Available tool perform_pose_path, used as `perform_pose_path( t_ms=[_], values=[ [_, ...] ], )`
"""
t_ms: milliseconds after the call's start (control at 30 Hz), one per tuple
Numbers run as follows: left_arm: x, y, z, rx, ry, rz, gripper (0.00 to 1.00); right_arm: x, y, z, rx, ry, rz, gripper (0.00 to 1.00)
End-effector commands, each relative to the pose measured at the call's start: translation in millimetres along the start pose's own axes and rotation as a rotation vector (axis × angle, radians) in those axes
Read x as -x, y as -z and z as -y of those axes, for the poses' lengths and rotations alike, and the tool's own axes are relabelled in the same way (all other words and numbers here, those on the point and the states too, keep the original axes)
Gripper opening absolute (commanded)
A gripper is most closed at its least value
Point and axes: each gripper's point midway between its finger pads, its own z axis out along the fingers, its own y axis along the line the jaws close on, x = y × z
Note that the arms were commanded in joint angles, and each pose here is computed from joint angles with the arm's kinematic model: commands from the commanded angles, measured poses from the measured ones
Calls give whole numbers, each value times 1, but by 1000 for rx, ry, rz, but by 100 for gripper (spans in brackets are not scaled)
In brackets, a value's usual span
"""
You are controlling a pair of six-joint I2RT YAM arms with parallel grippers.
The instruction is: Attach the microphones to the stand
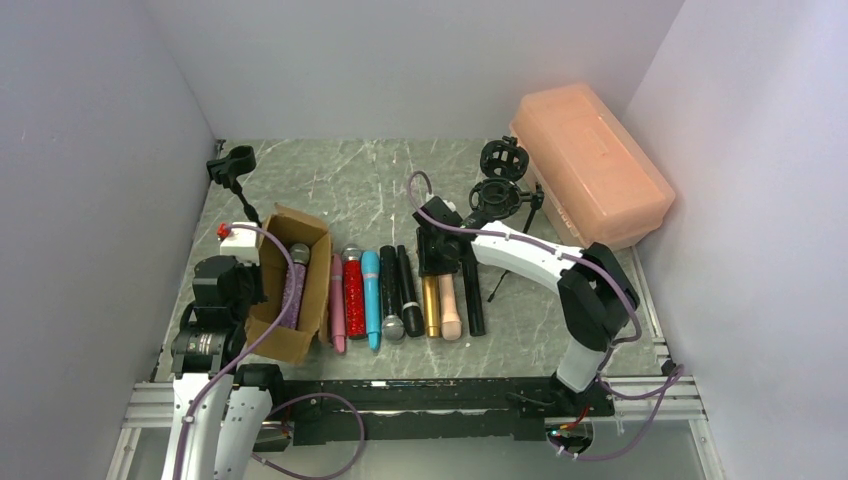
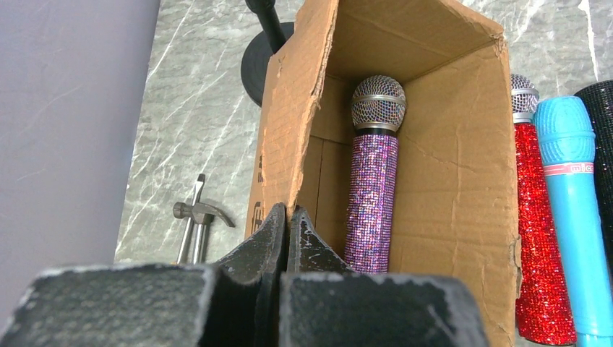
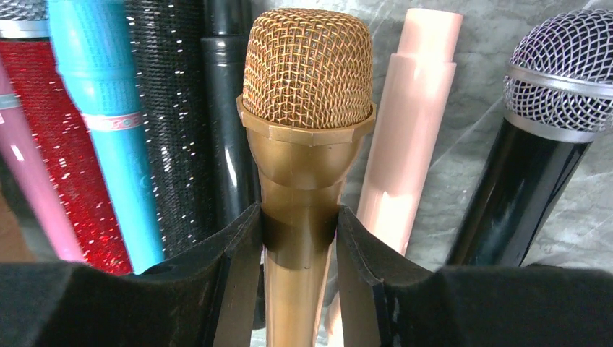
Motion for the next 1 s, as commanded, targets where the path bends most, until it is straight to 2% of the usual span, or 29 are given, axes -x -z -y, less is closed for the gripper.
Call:
perform_pose_path(
  t_ms=[0,67,133,433,667,833,967],
  values=[
    [39,9,4,-31,55,139,0,5,-15,6,-35,18,19,17],
    [39,9,5,-37,57,142,0,4,-19,4,-32,12,14,30],
    [38,9,5,-37,56,141,0,6,-21,2,-28,8,15,35],
    [38,11,6,-44,55,148,0,14,-19,-6,-25,15,24,49],
    [42,12,7,-47,60,158,0,35,16,-28,-1,9,124,55],
    [46,14,6,-44,69,173,0,55,64,-98,155,20,240,56],
    [49,16,6,-41,110,187,0,56,88,-177,313,62,238,57]
  ],
)
